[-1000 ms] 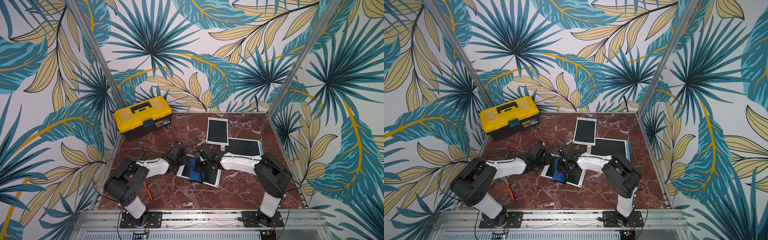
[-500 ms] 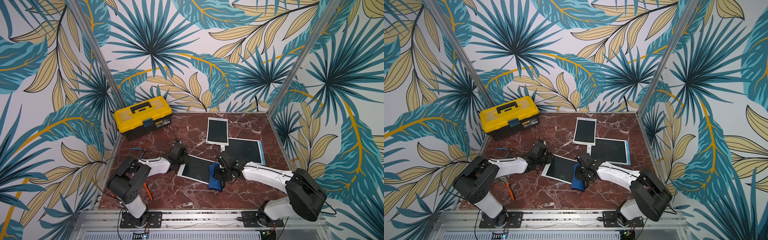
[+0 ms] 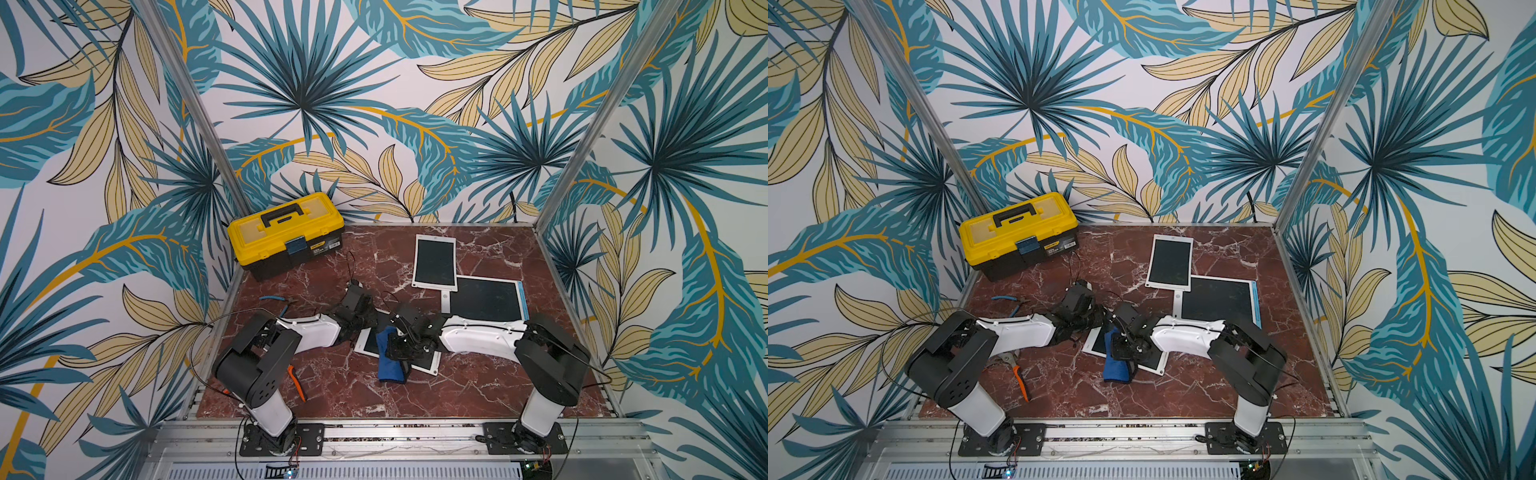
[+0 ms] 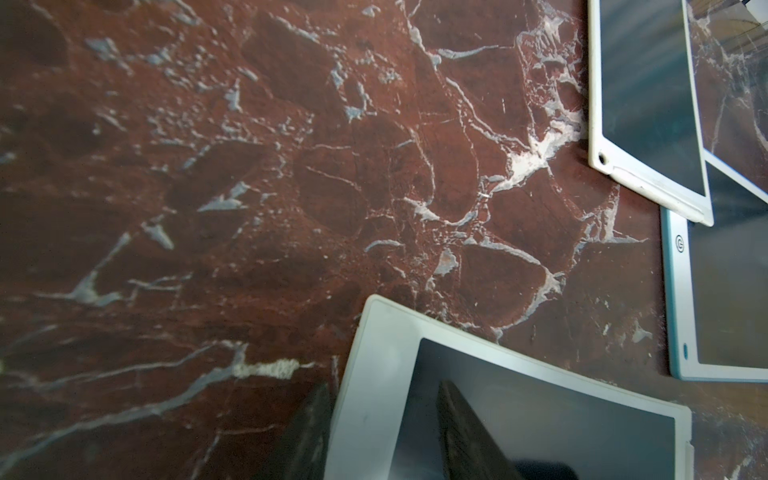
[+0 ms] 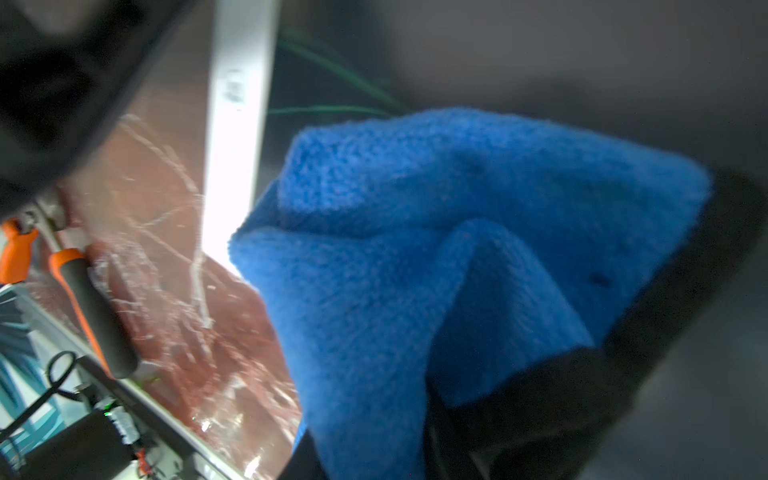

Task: Wipe the drawing tablet
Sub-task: Wipe the dirt from the drawing tablet.

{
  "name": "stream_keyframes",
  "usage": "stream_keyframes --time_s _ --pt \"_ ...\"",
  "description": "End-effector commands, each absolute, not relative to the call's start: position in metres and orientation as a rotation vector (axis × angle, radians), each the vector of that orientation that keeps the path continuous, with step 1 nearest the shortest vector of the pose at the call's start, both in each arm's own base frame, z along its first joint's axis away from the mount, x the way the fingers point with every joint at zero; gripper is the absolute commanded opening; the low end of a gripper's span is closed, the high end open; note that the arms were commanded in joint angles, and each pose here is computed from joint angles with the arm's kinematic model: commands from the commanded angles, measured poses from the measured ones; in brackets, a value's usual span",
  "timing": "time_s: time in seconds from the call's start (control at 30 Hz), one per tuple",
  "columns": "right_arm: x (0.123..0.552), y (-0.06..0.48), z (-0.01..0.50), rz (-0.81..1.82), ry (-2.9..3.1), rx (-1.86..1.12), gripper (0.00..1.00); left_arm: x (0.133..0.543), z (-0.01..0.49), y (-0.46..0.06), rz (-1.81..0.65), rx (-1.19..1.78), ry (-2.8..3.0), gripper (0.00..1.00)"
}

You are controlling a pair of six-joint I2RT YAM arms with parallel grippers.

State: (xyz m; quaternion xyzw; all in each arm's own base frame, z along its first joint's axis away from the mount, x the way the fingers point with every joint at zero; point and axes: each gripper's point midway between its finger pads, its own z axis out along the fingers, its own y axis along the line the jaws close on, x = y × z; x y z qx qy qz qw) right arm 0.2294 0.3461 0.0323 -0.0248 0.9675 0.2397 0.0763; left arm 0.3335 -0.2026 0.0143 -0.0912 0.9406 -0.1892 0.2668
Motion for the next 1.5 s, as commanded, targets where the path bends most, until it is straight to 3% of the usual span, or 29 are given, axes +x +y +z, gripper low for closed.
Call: stream_keyframes --time_s 0.0,0.2,0.67,0.93,1.2,1.47 --pt "0.232 0.363 0.028 0.765 2.916 -0.062 0.29 0.213 -0.071 -0.145 -0.180 -0.312 3.052 0.45" --pt "0.241 0.342 0.021 0.671 2.919 0.011 0.29 0.212 -0.071 -0.145 -0.182 -0.308 3.052 0.45" --pt "0.242 0.202 0.021 0.462 2.877 0.293 0.29 0.213 -0.068 -0.148 -0.202 -0.294 3.045 0.45" --pt "0.253 0.238 -0.001 0.615 2.933 0.256 0.29 0.215 -0.061 -0.151 -0.228 -0.277 3.027 0.49" --pt "0.283 0.322 0.000 0.865 2.922 0.145 0.29 0.215 -0.056 -0.152 -0.247 -0.276 3.009 0.51" --pt "0.265 0.352 -0.003 0.884 2.942 0.075 0.29 0.217 -0.056 -0.152 -0.246 -0.283 3.008 0.50"
